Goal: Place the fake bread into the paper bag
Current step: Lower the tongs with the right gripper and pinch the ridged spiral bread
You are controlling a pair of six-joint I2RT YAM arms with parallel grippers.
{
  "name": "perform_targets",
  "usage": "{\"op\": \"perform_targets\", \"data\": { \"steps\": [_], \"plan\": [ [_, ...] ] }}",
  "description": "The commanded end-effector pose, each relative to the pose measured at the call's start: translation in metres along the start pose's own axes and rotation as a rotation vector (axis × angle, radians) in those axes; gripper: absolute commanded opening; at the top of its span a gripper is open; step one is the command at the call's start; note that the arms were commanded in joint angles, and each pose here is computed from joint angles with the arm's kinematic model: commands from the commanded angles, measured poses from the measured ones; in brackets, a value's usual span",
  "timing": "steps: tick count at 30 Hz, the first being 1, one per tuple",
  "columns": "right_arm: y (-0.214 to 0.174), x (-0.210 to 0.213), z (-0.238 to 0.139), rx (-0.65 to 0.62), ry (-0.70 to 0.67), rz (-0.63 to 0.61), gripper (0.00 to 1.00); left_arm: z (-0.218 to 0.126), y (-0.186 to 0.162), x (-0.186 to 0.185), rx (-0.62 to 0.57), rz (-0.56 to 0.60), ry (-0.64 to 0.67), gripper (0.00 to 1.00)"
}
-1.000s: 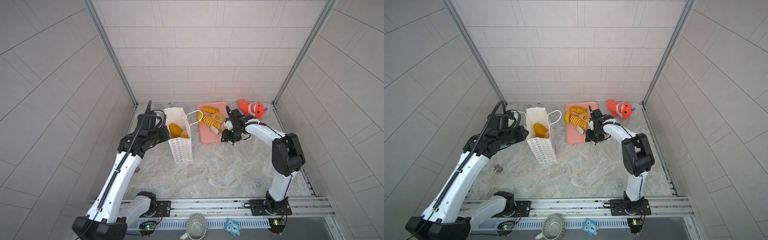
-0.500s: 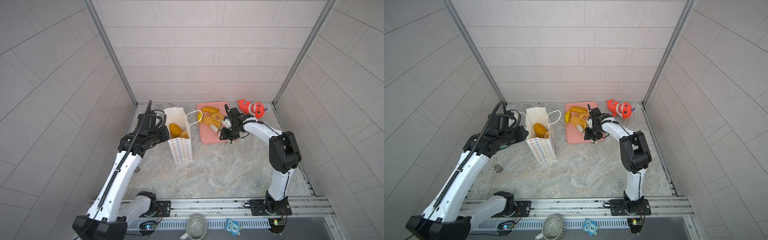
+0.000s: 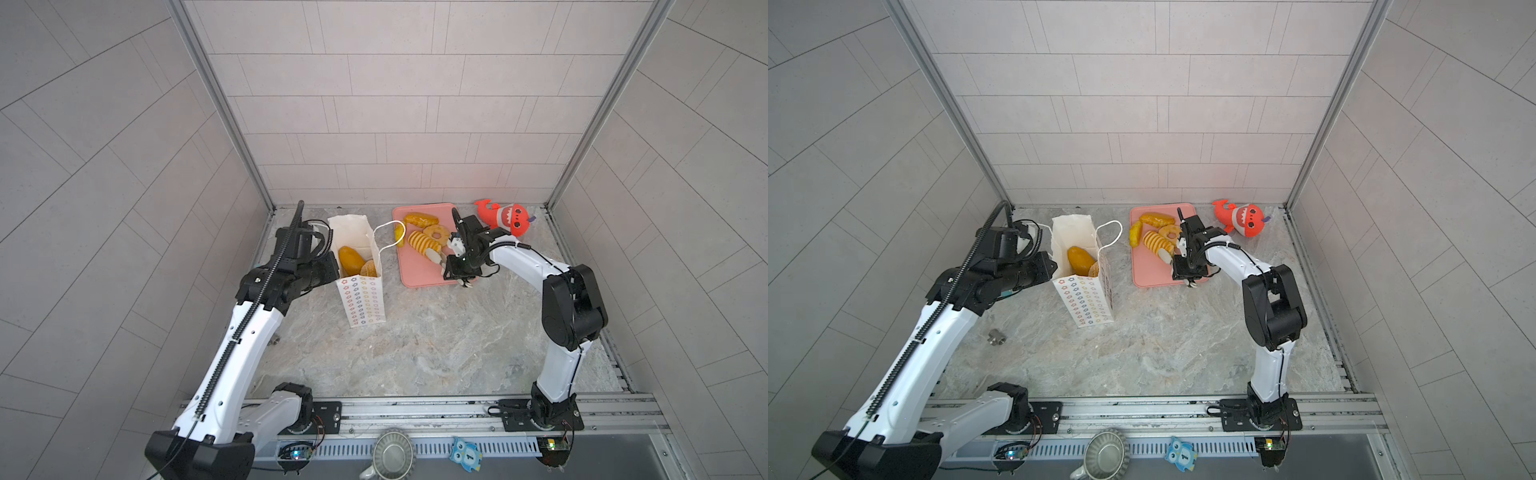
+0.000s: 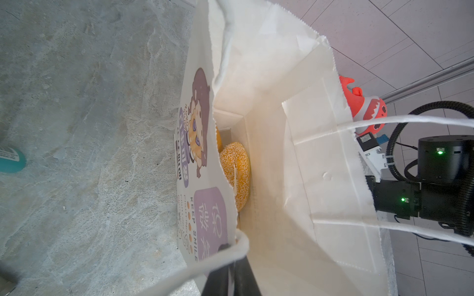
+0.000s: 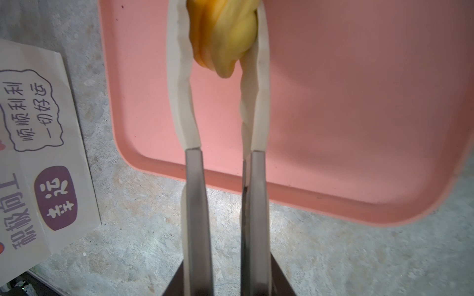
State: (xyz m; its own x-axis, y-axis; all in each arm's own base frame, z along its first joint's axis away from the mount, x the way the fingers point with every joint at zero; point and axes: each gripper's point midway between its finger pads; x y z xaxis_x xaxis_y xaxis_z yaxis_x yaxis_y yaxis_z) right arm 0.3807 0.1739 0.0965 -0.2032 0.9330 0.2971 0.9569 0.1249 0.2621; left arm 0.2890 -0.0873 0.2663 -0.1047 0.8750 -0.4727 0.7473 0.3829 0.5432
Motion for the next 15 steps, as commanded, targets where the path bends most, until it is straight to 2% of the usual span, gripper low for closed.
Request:
{"op": "perform_targets", "data": {
  "steps": [1, 15],
  "plan": [
    [0.006, 0.002, -0.029, -0.071, -0.015, -0.013, 0.32, -0.006, 0.006, -0.004, -0.02, 0.018, -0.001, 0.1],
    [0.003, 0.003, -0.072, -0.14, -0.06, -0.03, 0.31, -0.004, 0.007, -0.004, -0.02, 0.018, -0.003, 0.11]
  ]
}}
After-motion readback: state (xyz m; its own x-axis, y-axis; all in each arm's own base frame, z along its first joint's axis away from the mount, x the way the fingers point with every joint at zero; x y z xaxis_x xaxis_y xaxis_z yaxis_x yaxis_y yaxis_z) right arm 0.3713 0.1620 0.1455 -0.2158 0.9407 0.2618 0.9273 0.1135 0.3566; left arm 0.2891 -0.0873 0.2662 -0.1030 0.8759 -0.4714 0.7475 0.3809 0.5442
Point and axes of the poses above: each gripper's point midway between its finger pads, its own z axis out along the fingers, its own x axis along the line the jaws close on, y = z × x, and after that the axes turned 4 degrees about -z, right-handed
